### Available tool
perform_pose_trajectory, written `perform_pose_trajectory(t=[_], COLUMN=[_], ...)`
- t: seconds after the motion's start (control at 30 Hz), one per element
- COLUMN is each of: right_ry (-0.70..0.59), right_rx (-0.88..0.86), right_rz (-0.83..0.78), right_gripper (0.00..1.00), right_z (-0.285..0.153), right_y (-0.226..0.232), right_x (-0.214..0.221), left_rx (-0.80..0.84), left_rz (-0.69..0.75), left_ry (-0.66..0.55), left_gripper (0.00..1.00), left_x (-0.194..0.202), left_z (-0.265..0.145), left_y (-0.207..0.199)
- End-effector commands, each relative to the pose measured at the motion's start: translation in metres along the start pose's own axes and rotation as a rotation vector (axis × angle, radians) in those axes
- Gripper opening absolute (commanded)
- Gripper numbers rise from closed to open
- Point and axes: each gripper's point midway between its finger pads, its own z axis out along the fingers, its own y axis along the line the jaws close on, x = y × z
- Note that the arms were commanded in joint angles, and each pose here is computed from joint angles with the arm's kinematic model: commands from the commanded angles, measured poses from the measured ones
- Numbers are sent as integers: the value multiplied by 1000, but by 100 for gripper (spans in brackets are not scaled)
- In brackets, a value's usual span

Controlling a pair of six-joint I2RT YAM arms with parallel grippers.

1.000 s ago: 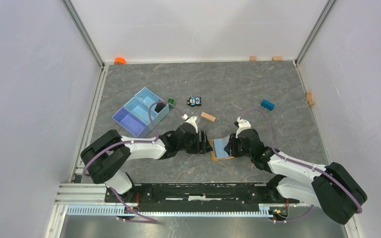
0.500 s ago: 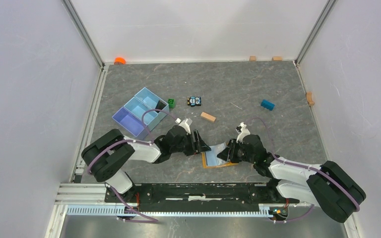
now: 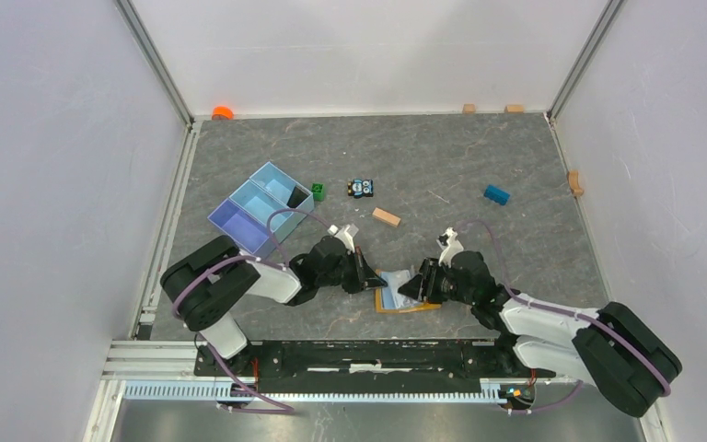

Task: Put the credit cards into the card holder
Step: Turn over the card slot in the card holder.

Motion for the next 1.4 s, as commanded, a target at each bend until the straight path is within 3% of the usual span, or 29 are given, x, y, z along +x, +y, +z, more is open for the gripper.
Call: perform_pose_trajectory(t=[0.0,0.17,0.43,0.8,1.07,1.37], right_ry=[-61,-145,-226,-226,-226,-200], right_rx=[85,192,200,160,141,-203], right_rz=[-87,-176,-298,-360,-369,-233], right_gripper=[53,72,84,83,82,78], right_z=[-4,-19,-38,-43,-46,-31], right_y=[-5,-7,17,24,23,79], right_x=[-23,-56,-93,-92,-85,-68], left_rx=[-134,-261,-543,-798,-758,-751], left_rz=[56,127,287,424,364,324], left_ry=[10,-1,116,180,184,205], left_gripper=[2,2,2,2,2,3], left_x=[5,-12,-35,-67,-59,-50], left_z=[-11,-28,-69,-102,-84,-71], left_y=[24,20,9,-10,-10,-2])
